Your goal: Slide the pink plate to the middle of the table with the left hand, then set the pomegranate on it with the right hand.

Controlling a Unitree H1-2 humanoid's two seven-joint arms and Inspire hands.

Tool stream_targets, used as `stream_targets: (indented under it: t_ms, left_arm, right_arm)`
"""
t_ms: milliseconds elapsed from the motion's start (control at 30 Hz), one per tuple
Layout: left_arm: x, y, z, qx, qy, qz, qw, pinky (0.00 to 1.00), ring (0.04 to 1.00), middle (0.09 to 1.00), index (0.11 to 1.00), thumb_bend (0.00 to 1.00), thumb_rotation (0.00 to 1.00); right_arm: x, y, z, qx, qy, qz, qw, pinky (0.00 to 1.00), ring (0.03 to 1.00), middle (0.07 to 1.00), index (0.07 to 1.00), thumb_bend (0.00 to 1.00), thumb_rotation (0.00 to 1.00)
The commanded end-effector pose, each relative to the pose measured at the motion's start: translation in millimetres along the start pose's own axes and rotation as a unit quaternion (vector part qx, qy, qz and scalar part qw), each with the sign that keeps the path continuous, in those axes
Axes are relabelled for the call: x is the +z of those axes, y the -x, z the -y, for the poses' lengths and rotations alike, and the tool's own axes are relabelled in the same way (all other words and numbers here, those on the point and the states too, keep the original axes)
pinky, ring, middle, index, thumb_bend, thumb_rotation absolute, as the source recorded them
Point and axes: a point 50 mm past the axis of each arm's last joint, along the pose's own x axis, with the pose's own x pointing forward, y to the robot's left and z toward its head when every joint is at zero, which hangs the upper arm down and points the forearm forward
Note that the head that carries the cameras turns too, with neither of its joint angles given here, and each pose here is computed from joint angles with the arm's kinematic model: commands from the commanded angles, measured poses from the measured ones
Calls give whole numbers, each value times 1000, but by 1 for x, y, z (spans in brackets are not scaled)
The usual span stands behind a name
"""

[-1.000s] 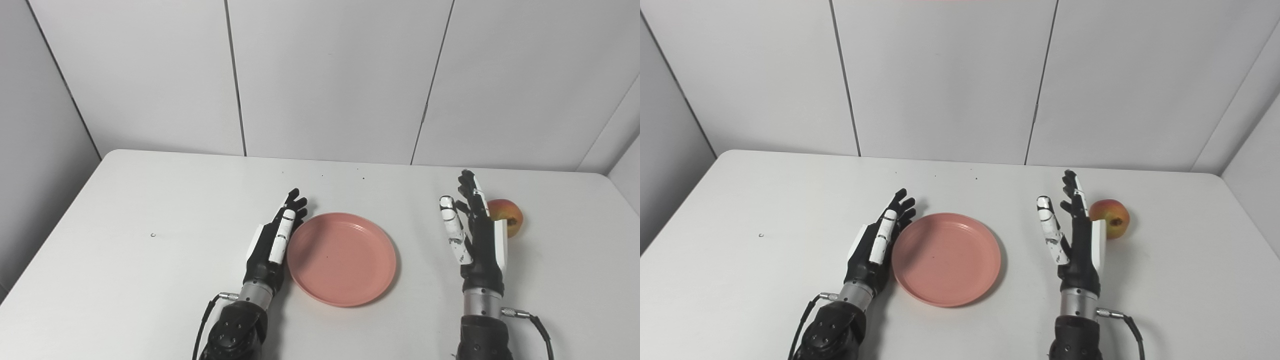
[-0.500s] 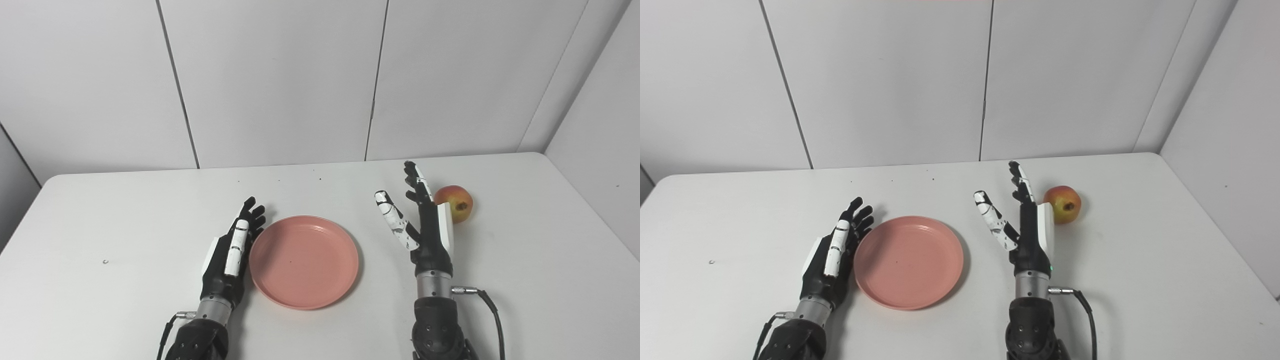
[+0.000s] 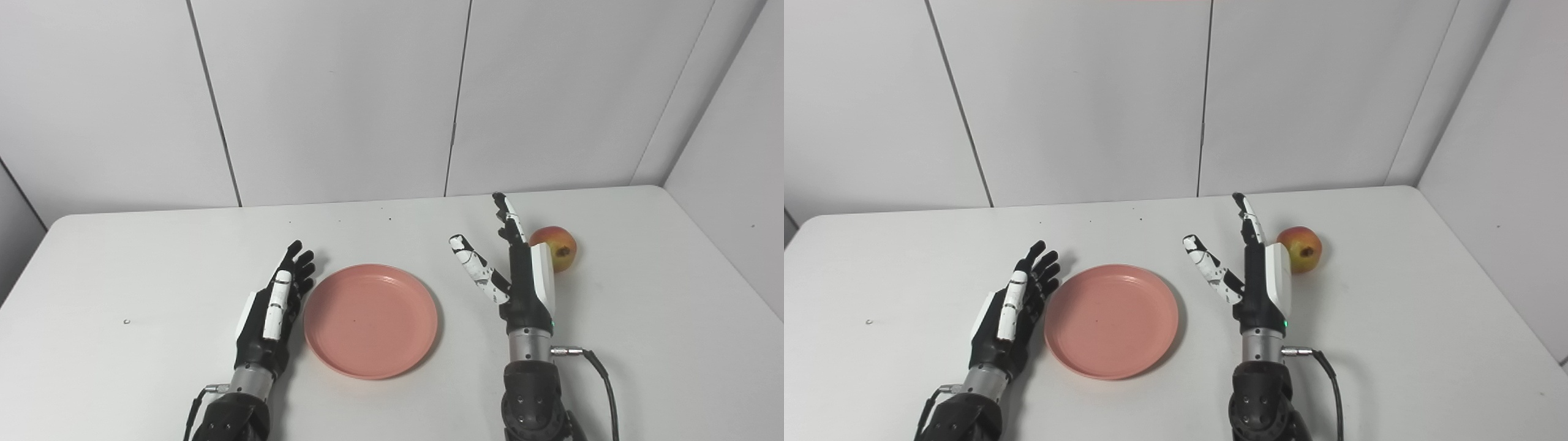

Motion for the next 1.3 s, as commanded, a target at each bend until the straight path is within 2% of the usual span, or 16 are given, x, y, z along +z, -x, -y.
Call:
stream_targets:
  t_ms: [0, 167, 433, 633, 833, 1067, 1267]
  left_arm:
    - [5, -3, 2, -8, 3, 8, 1000, 951, 946, 940, 934, 443, 1000]
    - [5, -2, 3, -5, 2, 6, 1000, 946, 943, 934, 928, 454, 1000]
    - [5, -1, 2, -7, -2, 7, 1000, 951, 943, 935, 927, 455, 1000]
    - [5, -1, 1, -6, -1, 6, 1000, 951, 945, 936, 931, 448, 1000]
    - [5, -1, 1, -7, 1, 6, 1000, 952, 947, 941, 934, 448, 1000]
    - [5, -1, 1, -7, -1, 6, 1000, 952, 946, 938, 928, 448, 1000]
    - [5, -1, 1, -8, -4, 7, 1000, 950, 946, 939, 932, 449, 1000]
  right_arm:
    - [14, -17, 6, -21, -4, 33, 999, 829, 891, 909, 900, 643, 749]
    - [12, -23, 16, -39, 15, 30, 999, 817, 889, 907, 890, 674, 691]
    - [13, -31, 35, -56, 56, 34, 996, 856, 901, 913, 896, 685, 559]
    - [12, -36, 45, -71, 72, 36, 994, 814, 881, 902, 894, 703, 545]
    - [9, -42, 55, -89, 84, 31, 992, 822, 882, 899, 890, 730, 541]
    - [8, -55, 79, -97, 125, 7, 987, 823, 894, 915, 905, 726, 567]
    - [1, -68, 95, -102, 161, -16, 981, 787, 889, 918, 908, 757, 523]
